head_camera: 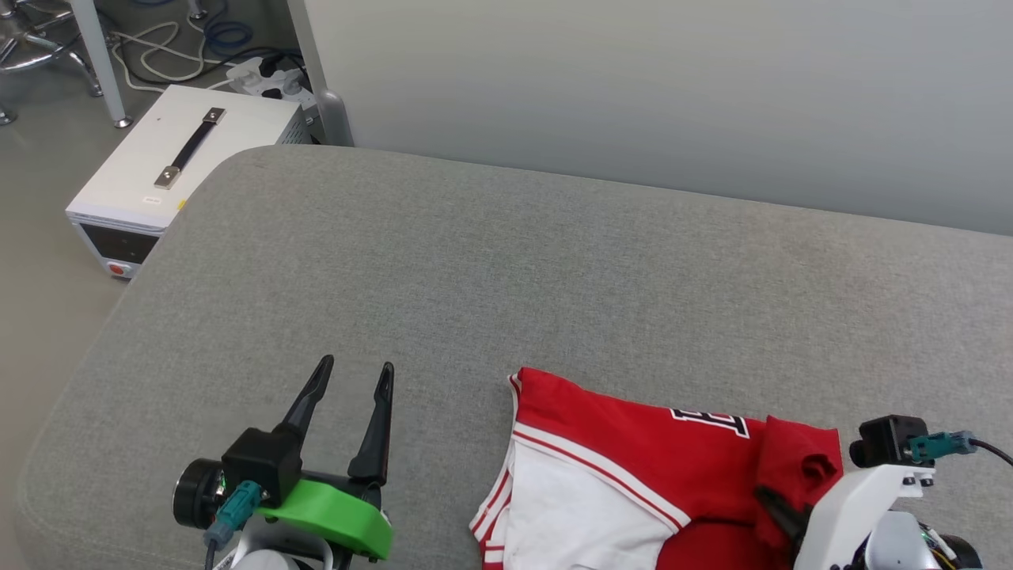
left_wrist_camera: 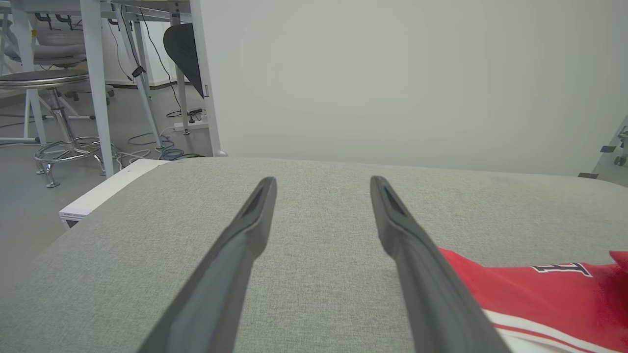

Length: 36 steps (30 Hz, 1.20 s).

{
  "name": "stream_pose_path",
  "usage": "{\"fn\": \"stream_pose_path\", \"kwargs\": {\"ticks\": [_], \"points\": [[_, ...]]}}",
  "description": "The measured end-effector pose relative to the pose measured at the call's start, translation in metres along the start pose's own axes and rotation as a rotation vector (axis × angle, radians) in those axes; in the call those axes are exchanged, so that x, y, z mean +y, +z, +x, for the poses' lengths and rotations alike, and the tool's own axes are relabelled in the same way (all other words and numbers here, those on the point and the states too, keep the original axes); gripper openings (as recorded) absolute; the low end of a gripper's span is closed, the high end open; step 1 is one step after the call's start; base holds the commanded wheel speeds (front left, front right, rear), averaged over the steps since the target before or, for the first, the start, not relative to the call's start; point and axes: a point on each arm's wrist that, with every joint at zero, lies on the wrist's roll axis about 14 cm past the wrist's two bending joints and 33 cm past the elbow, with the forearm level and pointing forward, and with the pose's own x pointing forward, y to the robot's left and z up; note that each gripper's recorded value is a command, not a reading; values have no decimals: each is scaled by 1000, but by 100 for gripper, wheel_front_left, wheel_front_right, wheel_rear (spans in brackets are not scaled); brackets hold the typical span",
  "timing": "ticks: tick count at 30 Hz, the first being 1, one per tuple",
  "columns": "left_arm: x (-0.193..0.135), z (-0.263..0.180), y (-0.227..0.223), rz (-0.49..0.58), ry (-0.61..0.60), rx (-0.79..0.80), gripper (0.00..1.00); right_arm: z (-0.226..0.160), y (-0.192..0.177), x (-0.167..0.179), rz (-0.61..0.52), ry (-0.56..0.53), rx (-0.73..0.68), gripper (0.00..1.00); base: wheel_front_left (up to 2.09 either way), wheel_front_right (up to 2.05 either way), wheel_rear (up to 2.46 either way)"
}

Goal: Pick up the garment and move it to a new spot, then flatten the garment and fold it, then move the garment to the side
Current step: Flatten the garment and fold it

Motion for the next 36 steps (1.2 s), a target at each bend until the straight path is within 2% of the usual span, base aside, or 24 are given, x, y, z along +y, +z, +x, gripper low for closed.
{"fn": "stream_pose_path", "kwargs": {"ticks": [6,11,19,31,32,33,36], "points": [[13,-6,4,2,44,-8,100,17,1,46,-15,124,14,0,0,0,0],[23,-11,6,8,75,-13,100,28,7,68,-19,189,-12,0,0,0,0],[31,-17,7,11,101,-14,100,47,-4,111,49,338,-19,0,0,0,0],[36,-23,2,9,126,3,100,76,-14,134,53,386,-6,0,0,0,0],[37,-23,1,9,128,5,100,79,-15,134,49,382,-1,44,0,0,0],[37,-23,1,9,130,8,100,81,-17,134,41,378,3,100,0,0,0],[38,-24,-2,8,135,16,100,84,-20,145,40,411,16,100,0,0,0]]}}
